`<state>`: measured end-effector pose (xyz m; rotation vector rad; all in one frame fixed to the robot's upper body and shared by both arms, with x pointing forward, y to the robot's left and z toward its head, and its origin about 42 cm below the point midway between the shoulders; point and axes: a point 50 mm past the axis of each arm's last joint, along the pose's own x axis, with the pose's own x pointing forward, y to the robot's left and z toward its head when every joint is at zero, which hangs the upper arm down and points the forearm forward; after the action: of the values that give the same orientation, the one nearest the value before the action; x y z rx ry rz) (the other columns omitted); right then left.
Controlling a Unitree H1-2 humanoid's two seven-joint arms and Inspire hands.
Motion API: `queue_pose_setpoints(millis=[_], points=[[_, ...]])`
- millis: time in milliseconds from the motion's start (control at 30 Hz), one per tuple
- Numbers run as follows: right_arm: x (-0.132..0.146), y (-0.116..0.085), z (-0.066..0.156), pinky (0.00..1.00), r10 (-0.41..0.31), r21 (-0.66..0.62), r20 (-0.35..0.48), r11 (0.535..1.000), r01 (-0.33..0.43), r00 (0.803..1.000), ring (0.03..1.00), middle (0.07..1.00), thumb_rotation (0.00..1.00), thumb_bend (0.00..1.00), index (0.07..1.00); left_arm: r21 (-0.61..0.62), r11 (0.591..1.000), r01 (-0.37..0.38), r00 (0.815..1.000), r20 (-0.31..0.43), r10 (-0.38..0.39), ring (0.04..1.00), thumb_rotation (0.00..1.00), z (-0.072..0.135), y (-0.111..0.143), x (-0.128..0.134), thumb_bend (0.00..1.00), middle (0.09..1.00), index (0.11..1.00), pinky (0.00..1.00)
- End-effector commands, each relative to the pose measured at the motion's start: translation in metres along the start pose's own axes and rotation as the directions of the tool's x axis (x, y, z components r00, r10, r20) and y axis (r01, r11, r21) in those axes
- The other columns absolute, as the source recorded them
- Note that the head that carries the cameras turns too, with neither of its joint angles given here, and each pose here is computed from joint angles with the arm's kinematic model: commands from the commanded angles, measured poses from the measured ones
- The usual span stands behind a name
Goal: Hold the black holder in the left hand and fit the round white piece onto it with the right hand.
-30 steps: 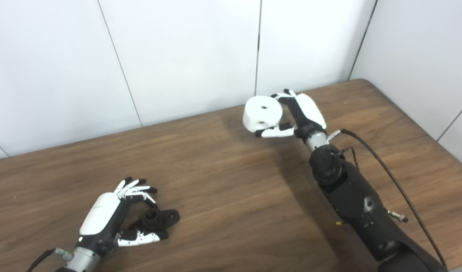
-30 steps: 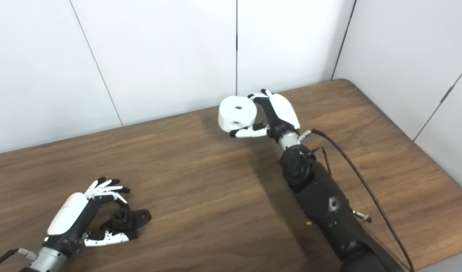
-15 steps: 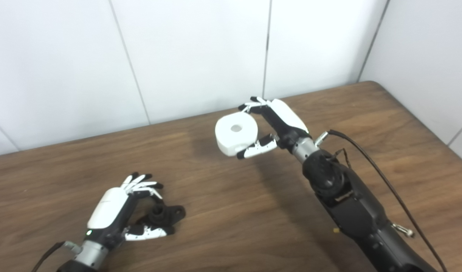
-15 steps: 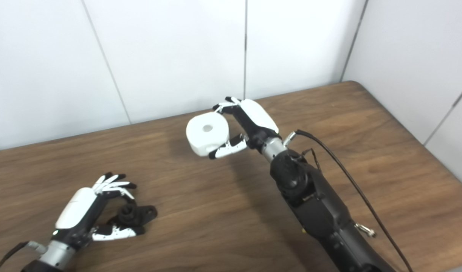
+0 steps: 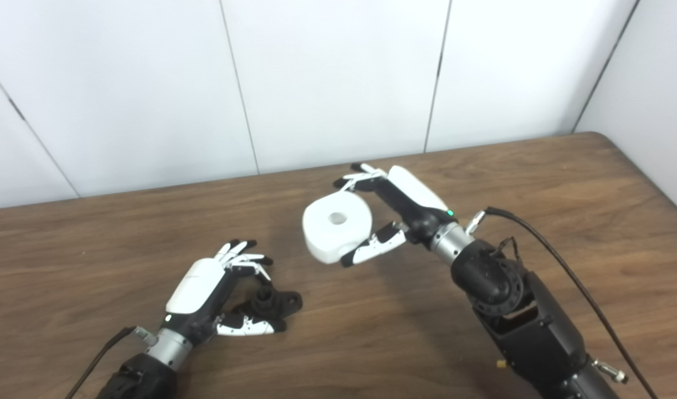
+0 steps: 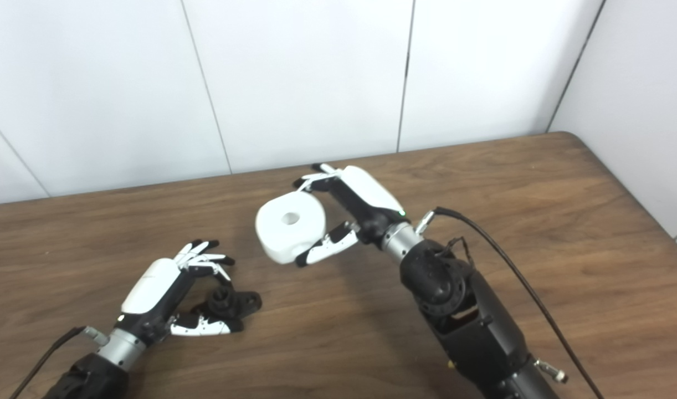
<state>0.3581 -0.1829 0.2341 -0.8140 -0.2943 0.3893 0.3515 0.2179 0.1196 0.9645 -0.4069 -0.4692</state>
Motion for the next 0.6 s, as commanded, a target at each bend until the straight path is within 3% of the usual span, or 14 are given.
queue_pose_setpoints(millis=[0, 567], points=[[0.01, -0.01, 0.024, 1.0, -0.028, -0.015, 0.091, 0.999, 0.029, 0.995, 0.961, 0.821, 0.15, 0.51, 0.486, -0.001, 0.999, 0.041, 0.999, -0.012, -0.041, 0.954, 0.05, 0.004, -0.016, -0.002, 0.52, 0.792, 0.483, 1.0], [0.016, 0.015, 0.038, 1.0, 0.082, 0.033, 0.148, 0.996, -0.087, 0.986, 0.969, 0.821, 0.15, 0.51, 0.486, 0.024, 0.998, 0.065, 0.998, -0.009, -0.065, 0.968, 0.05, 0.027, -0.024, 0.015, 0.52, 0.804, 0.483, 1.0]])
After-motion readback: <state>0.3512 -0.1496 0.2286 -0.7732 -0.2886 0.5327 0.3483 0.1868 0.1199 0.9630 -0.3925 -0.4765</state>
